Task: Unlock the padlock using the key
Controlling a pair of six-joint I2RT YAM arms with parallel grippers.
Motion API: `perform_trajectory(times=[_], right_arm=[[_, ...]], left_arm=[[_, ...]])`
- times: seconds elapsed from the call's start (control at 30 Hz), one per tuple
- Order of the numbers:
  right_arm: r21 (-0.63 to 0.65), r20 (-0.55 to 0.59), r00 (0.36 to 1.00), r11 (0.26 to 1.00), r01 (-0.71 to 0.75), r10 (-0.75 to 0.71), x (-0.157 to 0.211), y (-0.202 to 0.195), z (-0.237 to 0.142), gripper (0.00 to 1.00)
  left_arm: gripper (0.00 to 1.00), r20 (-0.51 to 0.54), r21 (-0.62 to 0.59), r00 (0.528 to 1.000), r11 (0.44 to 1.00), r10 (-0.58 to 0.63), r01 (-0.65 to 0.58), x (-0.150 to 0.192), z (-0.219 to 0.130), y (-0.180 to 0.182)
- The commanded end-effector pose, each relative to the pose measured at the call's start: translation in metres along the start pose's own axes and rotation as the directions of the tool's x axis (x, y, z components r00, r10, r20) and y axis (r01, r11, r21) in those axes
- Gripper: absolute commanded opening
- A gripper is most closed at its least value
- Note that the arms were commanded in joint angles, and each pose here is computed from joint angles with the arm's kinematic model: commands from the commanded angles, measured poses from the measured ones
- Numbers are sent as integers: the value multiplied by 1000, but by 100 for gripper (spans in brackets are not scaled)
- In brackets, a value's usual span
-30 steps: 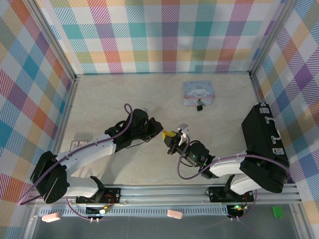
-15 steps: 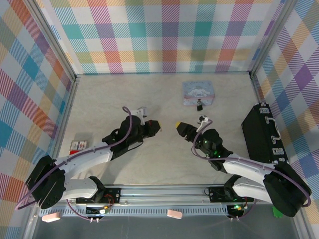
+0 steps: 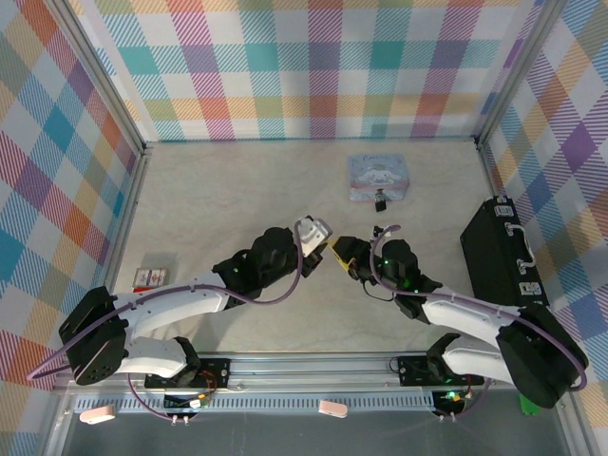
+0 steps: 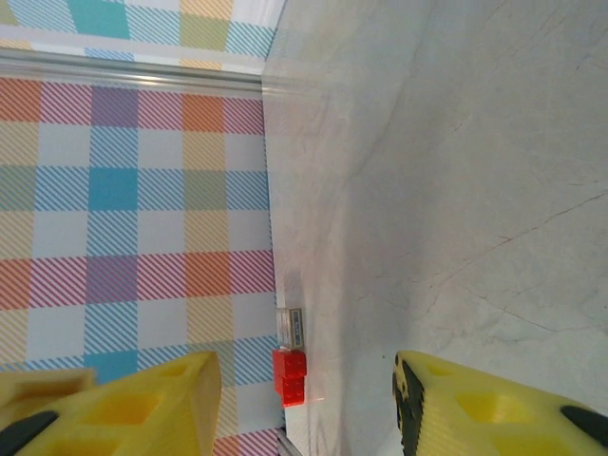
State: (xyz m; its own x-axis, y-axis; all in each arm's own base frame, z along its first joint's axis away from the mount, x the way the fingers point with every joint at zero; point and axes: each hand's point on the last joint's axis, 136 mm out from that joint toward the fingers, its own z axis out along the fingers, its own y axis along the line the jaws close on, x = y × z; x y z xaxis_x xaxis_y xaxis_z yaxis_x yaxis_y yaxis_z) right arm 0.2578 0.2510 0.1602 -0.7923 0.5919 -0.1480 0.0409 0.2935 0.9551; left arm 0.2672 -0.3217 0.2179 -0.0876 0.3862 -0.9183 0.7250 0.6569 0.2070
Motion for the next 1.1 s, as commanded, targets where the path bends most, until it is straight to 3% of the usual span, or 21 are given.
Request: perform_trajectory(times=[0.0,0.13,0.3,0.53,0.73,1.07], right_arm=[[30,19,1000,1000,3,-4,-3,1,-7,51],[-28,-10,1000,999,-26,25,0,16,-8,51],[-126,-87,991,986,-108,97,9,37,-5,51],[-205,-142,980,964,-167,140,15,52,-3,46],[-279,-166,974,939,-199,157,14,70,-8,41],[-320,-165,973,925,-207,161,14,81,-18,31]], left_arm=[[0,0,-47,993,992,121,-121,6,-8,11],[0,104,64,994,997,26,-33,-7,-11,-4],[0,252,198,963,979,-94,44,-27,-26,-9],[0,489,317,855,948,-172,9,-45,-54,-5],[0,584,401,781,915,-223,-39,-55,-60,-2],[0,572,451,782,891,-248,-48,-58,-39,-5]])
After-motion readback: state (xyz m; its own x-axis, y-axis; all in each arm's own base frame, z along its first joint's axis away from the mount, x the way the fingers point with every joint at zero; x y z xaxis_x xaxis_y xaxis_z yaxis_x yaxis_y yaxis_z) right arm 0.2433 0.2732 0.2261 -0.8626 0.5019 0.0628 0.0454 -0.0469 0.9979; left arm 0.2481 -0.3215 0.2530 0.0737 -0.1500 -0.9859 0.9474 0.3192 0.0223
